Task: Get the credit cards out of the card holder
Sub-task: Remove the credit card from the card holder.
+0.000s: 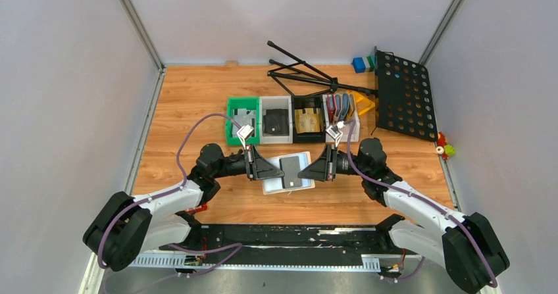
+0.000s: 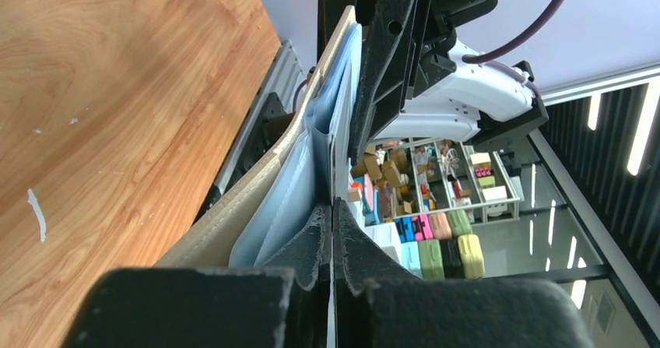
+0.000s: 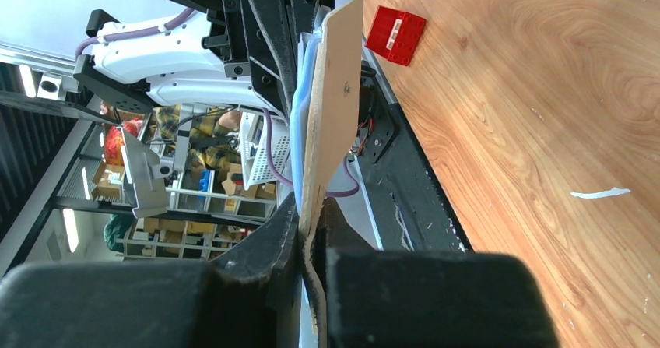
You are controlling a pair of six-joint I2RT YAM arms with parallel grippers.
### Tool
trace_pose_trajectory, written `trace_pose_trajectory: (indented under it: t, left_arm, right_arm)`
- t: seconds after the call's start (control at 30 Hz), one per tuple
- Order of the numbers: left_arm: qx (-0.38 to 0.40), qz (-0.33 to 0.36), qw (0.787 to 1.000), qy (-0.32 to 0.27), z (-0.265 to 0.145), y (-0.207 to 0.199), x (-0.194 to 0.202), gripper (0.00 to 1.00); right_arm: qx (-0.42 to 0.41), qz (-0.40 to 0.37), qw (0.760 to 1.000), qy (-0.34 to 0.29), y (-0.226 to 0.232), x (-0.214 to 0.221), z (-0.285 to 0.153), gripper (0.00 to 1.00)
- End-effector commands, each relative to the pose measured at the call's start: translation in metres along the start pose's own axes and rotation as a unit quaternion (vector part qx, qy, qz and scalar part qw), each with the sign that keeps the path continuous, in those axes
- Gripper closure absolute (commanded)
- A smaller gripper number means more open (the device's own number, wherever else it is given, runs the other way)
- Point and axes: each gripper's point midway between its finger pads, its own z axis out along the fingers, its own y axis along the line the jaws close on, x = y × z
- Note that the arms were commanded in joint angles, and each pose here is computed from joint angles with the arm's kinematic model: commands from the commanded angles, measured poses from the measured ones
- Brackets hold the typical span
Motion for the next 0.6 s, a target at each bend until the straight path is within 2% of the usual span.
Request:
trace_pose_trajectory:
  t: [0.0, 0.57]
  left_arm:
    - [0.012, 0.030, 0.999, -0.004, -0.0037, -0.0072, -0.0031, 1.00]
    - [0.007, 0.031, 0.999, -0.006, -0.0094, -0.0036, -0.0034, 1.00]
  right_arm:
    - [-0.011, -0.023, 1.000, -0.004, 0.0079, -0.0037, -0.0027, 1.00]
    - [-0.015, -0.024, 1.000, -0.008, 0.0078, -0.0041, -0.0066, 1.00]
